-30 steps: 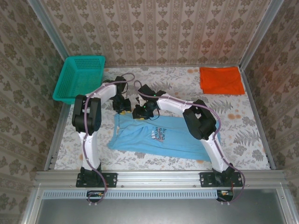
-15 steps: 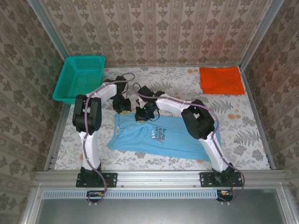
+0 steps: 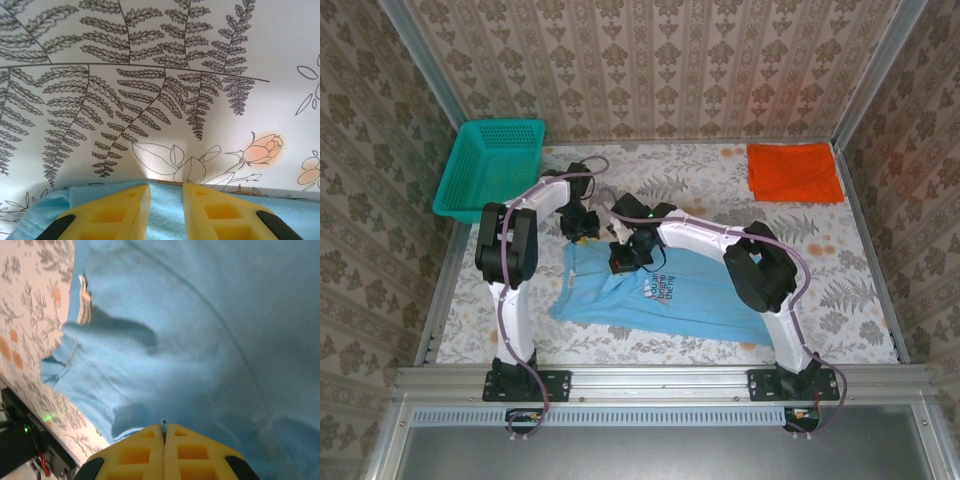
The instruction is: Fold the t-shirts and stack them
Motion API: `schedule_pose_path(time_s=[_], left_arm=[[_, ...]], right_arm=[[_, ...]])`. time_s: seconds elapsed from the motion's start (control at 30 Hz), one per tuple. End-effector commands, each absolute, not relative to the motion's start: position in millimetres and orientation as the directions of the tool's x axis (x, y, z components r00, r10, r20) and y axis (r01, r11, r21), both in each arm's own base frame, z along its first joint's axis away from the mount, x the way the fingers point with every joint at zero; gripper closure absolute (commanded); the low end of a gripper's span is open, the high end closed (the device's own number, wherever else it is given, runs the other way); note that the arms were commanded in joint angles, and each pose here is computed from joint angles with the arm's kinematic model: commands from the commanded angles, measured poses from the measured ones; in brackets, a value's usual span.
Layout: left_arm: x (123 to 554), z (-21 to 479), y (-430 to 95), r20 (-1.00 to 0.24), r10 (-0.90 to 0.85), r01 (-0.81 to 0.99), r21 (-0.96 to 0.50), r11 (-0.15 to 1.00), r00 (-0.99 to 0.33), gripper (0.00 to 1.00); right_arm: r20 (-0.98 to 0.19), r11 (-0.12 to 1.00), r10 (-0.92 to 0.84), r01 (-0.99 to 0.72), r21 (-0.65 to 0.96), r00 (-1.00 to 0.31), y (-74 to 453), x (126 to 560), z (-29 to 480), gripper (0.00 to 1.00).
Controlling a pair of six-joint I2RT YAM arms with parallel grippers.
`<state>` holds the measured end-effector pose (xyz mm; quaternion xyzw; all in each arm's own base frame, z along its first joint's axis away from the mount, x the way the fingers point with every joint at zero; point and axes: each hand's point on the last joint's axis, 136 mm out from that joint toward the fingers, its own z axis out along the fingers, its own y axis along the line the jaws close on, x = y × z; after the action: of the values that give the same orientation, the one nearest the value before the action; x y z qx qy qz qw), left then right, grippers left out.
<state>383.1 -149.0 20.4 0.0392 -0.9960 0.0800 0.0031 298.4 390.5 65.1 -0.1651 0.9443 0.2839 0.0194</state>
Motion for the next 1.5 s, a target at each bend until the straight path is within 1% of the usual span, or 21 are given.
schedule_pose_path(time_s=[0.0, 0.17, 0.27, 0.33, 0.4, 0.47, 0.53, 0.7, 0.83, 0.93, 1.03, 1.07, 1.1, 1.23, 1.27, 1.3, 1.33, 1.4, 1.47], left_arm=[[385.1, 4.1, -138.6, 0.028, -0.096, -0.099, -0.100, 0.990, -0.995, 0.75], [385.0, 4.7, -137.7, 0.028, -0.096, -0.098, -0.097, 0.990, -0.995, 0.75], [385.0, 5.4, -139.0, 0.026, -0.092, -0.094, -0.101, 0.990, -0.995, 0.75], [385.3, 6.0, -138.6, 0.026, -0.094, -0.096, -0.102, 0.990, -0.995, 0.74], [386.5, 8.7, -139.2, 0.020, -0.091, -0.093, -0.104, 0.990, -0.996, 0.74], [387.8, 12.7, -140.1, 0.013, -0.089, -0.089, -0.108, 0.990, -0.996, 0.73], [390.0, 16.0, -139.5, 0.003, -0.088, -0.087, -0.106, 0.991, -0.996, 0.72], [398.2, 35.8, -137.6, -0.044, -0.080, -0.075, -0.094, 0.993, -0.996, 0.68], [406.5, 64.3, -141.2, -0.109, -0.076, -0.064, -0.112, 0.992, -0.991, 0.62], [408.7, 90.9, -148.2, -0.169, -0.072, -0.050, -0.130, 0.990, -0.983, 0.60], [400.5, 105.5, -161.5, -0.189, -0.073, -0.044, -0.155, 0.987, -0.979, 0.60], [395.1, 105.3, -167.6, -0.181, -0.080, -0.049, -0.173, 0.984, -0.980, 0.61], [388.5, 103.6, -176.6, -0.169, -0.083, -0.050, -0.192, 0.980, -0.982, 0.61], [363.9, 83.8, -202.5, -0.107, -0.095, -0.069, -0.226, 0.972, -0.990, 0.62], [360.7, 75.0, -202.5, -0.083, -0.118, -0.097, -0.226, 0.969, -0.990, 0.62], [349.3, 65.3, -216.2, -0.054, -0.105, -0.090, -0.229, 0.969, -0.993, 0.62], [345.4, 56.1, -218.9, -0.028, -0.119, -0.110, -0.230, 0.967, -0.993, 0.62], [339.7, 37.1, -219.1, 0.019, -0.152, -0.152, -0.210, 0.966, -0.988, 0.63], [340.5, 23.3, -219.0, 0.036, -0.161, -0.165, -0.183, 0.969, -0.986, 0.64]], right_arm=[[-0.137, 0.788, -0.319, -0.343, 0.511, -0.938, 379.6, 290.1, 66.7, 0.94], [-0.118, 0.787, -0.338, -0.349, 0.508, -0.934, 372.2, 272.3, 57.8, 0.92], [-0.099, 0.786, -0.343, -0.343, 0.514, -0.934, 367.6, 261.2, 51.8, 0.87], [-0.078, 0.797, -0.341, -0.332, 0.505, -0.937, 361.1, 254.0, 45.7, 0.80], [-0.078, 0.802, -0.335, -0.327, 0.499, -0.939, 353.5, 248.0, 45.9, 0.66], [-0.083, 0.805, -0.324, -0.321, 0.499, -0.942, 345.5, 241.8, 49.1, 0.57], [-0.118, 0.797, -0.313, -0.328, 0.507, -0.942, 343.0, 241.3, 56.5, 0.53], [-0.142, 0.789, -0.225, -0.265, 0.553, -0.964, 324.5, 241.8, 74.3, 0.51], [-0.171, 0.820, -0.070, -0.155, 0.551, -0.983, 288.3, 262.1, 86.3, 0.51], [-0.163, 0.864, 0.143, 0.043, 0.502, -0.976, 232.2, 284.2, 87.2, 0.56], [-0.164, 0.862, 0.364, 0.265, 0.432, -0.917, 164.2, 294.7, 83.1, 0.57], [-0.171, 0.850, 0.430, 0.334, 0.407, -0.887, 141.7, 297.0, 81.5, 0.56], [-0.151, 0.839, 0.477, 0.397, 0.372, -0.866, 121.2, 291.1, 76.4, 0.56], [-0.128, 0.796, 0.584, 0.534, 0.285, -0.802, 66.4, 281.9, 65.1, 0.56], [-0.122, 0.786, 0.601, 0.556, 0.271, -0.790, 56.8, 279.8, 62.0, 0.57], [-0.119, 0.777, 0.614, 0.571, 0.263, -0.780, 50.2, 278.8, 59.8, 0.57], [-0.114, 0.767, 0.629, 0.590, 0.255, -0.769, 43.9, 277.0, 57.0, 0.57], [-0.093, 0.738, 0.662, 0.627, 0.250, -0.743, 33.9, 273.2, 50.3, 0.57], [-0.065, 0.713, 0.687, 0.655, 0.251, -0.724, 27.6, 269.0, 42.2, 0.57]])
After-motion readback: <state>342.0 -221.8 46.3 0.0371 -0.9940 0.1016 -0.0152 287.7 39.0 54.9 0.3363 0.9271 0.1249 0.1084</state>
